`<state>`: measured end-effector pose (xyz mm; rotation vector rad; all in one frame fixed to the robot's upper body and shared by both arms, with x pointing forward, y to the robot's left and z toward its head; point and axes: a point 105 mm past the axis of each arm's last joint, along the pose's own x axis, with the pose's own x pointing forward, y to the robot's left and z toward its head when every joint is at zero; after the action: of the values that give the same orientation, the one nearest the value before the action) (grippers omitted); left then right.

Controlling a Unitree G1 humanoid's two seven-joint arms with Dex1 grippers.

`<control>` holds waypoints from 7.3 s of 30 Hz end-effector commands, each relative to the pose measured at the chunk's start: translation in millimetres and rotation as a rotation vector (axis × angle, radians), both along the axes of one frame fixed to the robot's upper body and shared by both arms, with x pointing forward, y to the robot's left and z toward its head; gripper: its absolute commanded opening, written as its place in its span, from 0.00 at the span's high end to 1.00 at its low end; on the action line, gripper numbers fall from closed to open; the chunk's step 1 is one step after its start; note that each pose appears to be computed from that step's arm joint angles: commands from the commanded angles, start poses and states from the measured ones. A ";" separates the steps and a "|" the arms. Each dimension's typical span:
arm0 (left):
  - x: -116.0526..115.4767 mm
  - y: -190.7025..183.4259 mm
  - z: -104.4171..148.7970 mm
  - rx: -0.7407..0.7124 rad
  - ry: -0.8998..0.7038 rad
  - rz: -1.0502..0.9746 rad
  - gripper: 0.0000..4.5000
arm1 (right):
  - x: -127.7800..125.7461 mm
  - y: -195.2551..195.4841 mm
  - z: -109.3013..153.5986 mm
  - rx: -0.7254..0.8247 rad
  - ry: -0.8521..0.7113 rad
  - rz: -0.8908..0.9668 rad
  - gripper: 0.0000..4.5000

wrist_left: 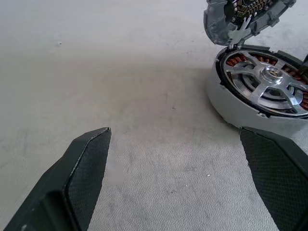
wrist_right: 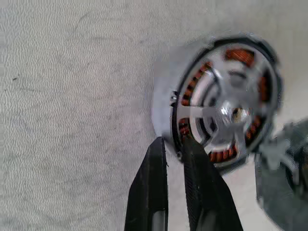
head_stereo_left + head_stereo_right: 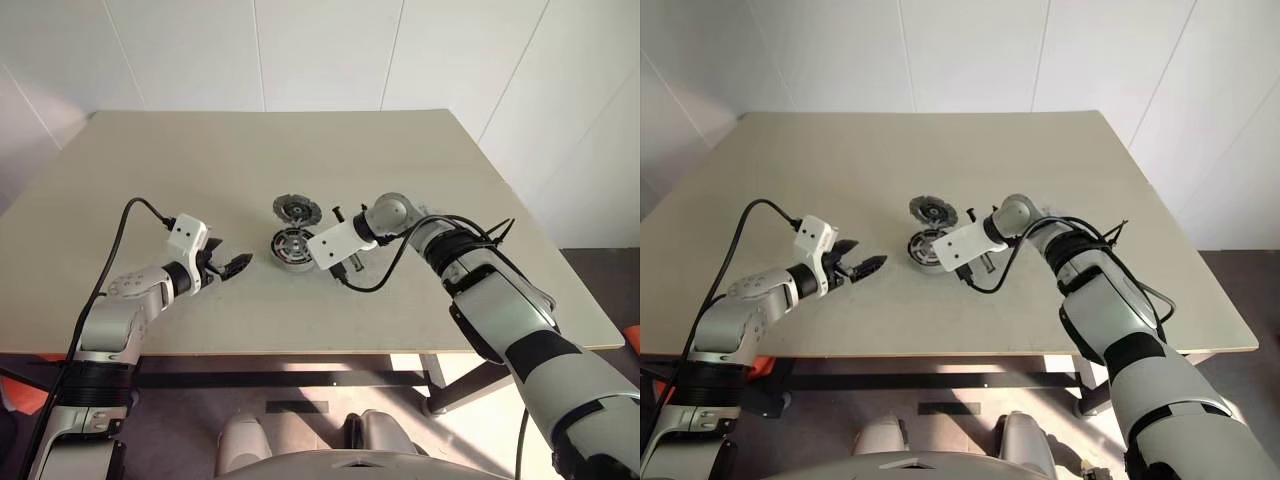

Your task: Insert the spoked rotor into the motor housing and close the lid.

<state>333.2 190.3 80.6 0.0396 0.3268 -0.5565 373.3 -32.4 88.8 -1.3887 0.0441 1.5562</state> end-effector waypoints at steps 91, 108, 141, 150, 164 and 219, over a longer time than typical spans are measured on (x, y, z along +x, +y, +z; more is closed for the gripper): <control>3.0 2.4 6.1 -0.012 -0.037 0.014 0.00 | 51.2 -62.9 71.6 0.767 0.308 -0.907 0.99; 1.8 2.8 3.9 -0.004 -0.027 0.003 0.00 | -9.7 -19.9 14.5 0.660 0.536 -0.831 0.99; 4.1 0.7 8.7 -0.010 -0.032 -0.012 0.00 | 6.1 -10.9 32.1 0.904 0.504 -0.698 0.12; 4.0 2.3 8.2 -0.006 -0.032 -0.008 0.00 | -3.1 -4.1 13.1 0.820 0.485 -0.665 0.01; 5.3 2.5 8.6 -0.001 -0.033 -0.006 0.00 | 4.6 -8.8 -10.8 0.808 0.526 -0.747 0.01; 1.1 -9.2 15.3 -0.059 -0.027 -0.060 0.00 | -10.9 -24.6 -3.4 0.747 0.549 -0.621 0.30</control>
<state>331.2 184.8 76.9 -0.0139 0.3467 -0.6049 362.8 -55.0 77.1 -0.2851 0.2060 1.1725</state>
